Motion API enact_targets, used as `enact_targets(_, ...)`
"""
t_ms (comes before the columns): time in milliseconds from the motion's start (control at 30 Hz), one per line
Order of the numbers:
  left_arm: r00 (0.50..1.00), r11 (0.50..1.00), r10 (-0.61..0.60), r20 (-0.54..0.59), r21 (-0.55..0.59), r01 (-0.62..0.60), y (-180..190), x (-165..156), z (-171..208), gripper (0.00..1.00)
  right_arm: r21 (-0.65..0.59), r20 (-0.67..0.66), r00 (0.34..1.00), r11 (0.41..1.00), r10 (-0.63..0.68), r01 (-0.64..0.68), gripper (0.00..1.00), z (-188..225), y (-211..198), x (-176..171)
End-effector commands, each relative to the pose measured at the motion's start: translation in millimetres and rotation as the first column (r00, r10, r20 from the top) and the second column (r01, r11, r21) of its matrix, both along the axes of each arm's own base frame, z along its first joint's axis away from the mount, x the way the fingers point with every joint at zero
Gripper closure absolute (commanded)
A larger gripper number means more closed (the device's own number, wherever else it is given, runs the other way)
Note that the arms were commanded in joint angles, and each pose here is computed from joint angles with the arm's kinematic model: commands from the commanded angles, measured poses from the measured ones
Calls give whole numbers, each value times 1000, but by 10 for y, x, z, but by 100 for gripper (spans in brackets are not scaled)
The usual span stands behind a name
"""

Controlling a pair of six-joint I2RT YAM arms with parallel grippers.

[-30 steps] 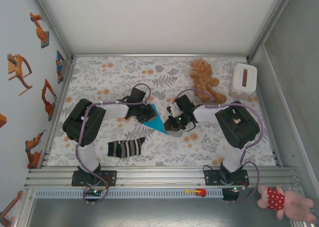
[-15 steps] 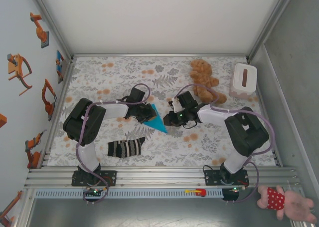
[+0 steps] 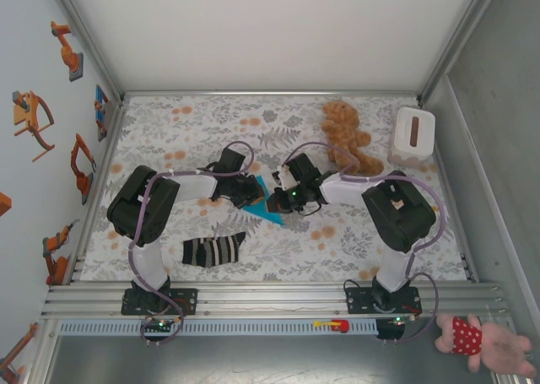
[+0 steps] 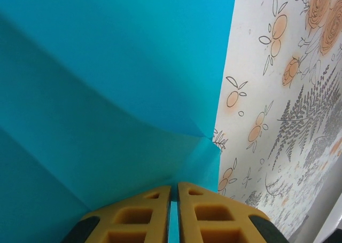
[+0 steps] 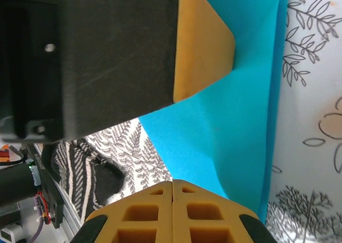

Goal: Fold a paper plane with a square sheet of paper (pick it up from the middle)
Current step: Fourth fold the wing at the center of the table.

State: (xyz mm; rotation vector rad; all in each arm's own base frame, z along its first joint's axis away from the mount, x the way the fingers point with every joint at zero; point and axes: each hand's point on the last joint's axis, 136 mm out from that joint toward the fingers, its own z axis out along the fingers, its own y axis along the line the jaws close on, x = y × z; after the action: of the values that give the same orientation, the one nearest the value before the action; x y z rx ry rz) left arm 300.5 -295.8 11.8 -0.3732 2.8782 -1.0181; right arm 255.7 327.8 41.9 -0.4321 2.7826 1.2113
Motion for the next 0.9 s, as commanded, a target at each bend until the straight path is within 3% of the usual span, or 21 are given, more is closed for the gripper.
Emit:
enact_targets(0, 994, 992, 45, -98, 120, -33, 234, -142, -357, 87, 8, -8, 1000, 1000, 19, -19, 95, -8, 59, 2)
enact_targets(567, 989, 988, 68, -130, 146, -49, 386, -227, -496, 88, -51, -70, 997, 999, 15, -19, 97, -277, -152, -220)
enact_targets(867, 991, 992, 58, -125, 119, -43, 336, -209, -463, 88, -8, 22, 999, 999, -35, 36, 93, 34, -195, -116)
